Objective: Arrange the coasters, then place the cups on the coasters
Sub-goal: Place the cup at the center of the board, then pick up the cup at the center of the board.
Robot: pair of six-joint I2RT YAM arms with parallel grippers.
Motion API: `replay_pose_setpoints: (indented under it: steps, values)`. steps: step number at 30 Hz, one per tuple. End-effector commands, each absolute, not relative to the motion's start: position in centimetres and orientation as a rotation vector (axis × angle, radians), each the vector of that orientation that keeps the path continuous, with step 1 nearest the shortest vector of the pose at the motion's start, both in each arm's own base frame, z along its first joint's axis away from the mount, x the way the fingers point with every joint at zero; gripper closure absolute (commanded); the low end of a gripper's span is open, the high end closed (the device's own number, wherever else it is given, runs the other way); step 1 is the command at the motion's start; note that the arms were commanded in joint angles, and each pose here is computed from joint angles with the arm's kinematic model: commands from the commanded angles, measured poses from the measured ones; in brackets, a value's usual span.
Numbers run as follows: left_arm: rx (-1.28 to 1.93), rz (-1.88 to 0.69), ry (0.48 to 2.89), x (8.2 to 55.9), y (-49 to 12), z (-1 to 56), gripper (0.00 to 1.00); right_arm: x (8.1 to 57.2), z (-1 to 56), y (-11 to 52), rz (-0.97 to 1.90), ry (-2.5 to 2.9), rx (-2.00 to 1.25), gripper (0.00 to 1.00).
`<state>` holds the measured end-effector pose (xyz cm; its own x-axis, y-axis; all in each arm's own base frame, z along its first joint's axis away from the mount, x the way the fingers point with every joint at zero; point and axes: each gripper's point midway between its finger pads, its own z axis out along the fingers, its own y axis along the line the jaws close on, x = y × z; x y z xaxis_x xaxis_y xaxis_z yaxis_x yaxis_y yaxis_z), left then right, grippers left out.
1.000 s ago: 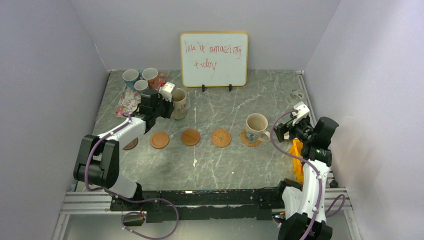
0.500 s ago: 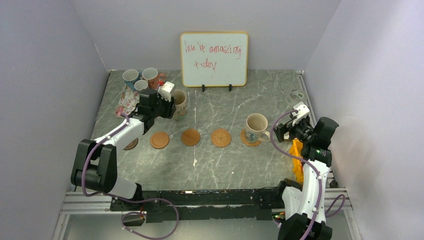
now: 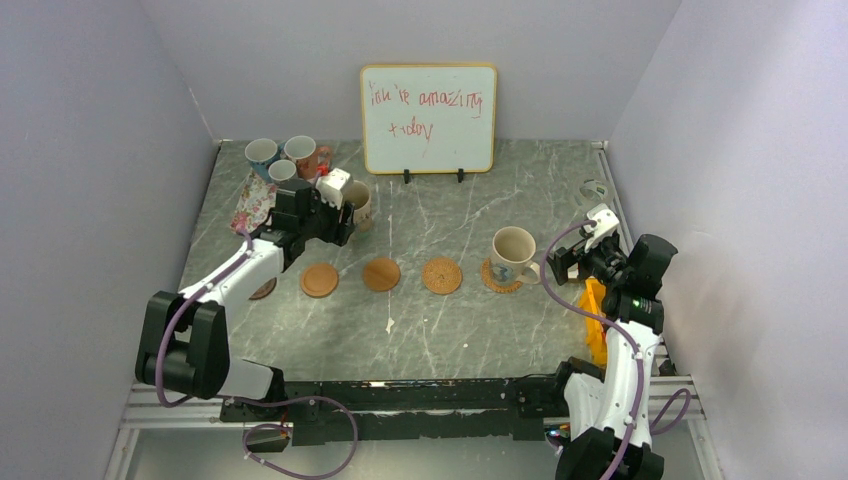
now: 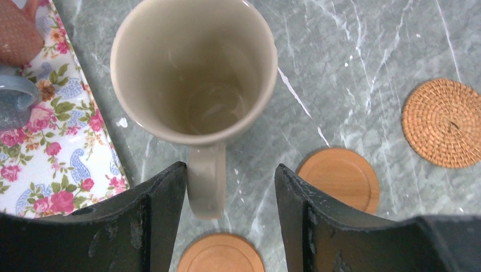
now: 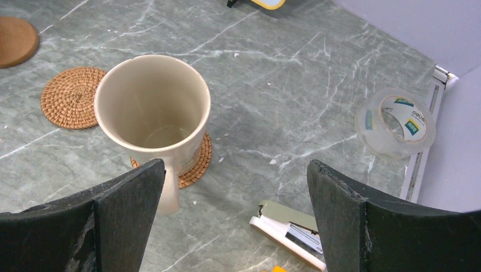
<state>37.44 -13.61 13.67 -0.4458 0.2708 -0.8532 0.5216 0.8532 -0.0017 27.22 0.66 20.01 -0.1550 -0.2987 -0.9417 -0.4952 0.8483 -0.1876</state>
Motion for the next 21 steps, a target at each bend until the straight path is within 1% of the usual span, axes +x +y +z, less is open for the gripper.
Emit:
replay_pose_setpoints:
  steps: [1, 5, 11, 17, 21]
  values:
    - [0.648, -0.342, 2.025, 36.6, -14.1, 16.0, 0.37, 27.1, 20.6, 0.9, 0.187, 1.718, -0.642, 0.01]
    - [0.671, -0.312, 2.058, 36.3, -13.8, 15.3, 0.37, 27.0, 20.7, 1.0, 0.187, 1.717, -0.643, 0.01]
    - [0.666, -0.248, 2.062, 37.2, -13.2, 14.5, 0.38, 26.9, 20.8, 0.9, 0.188, 1.713, -0.643, 0.01]
    - [0.727, -0.361, 2.070, 36.3, -15.5, 14.0, 0.39, 27.0, 20.6, 0.9, 0.192, 1.718, -0.640, 0.01]
    - [0.779, -0.351, 2.026, 35.9, -17.0, 14.6, 0.39, 27.0, 20.6, 0.9, 0.191, 1.719, -0.639, 0.01]
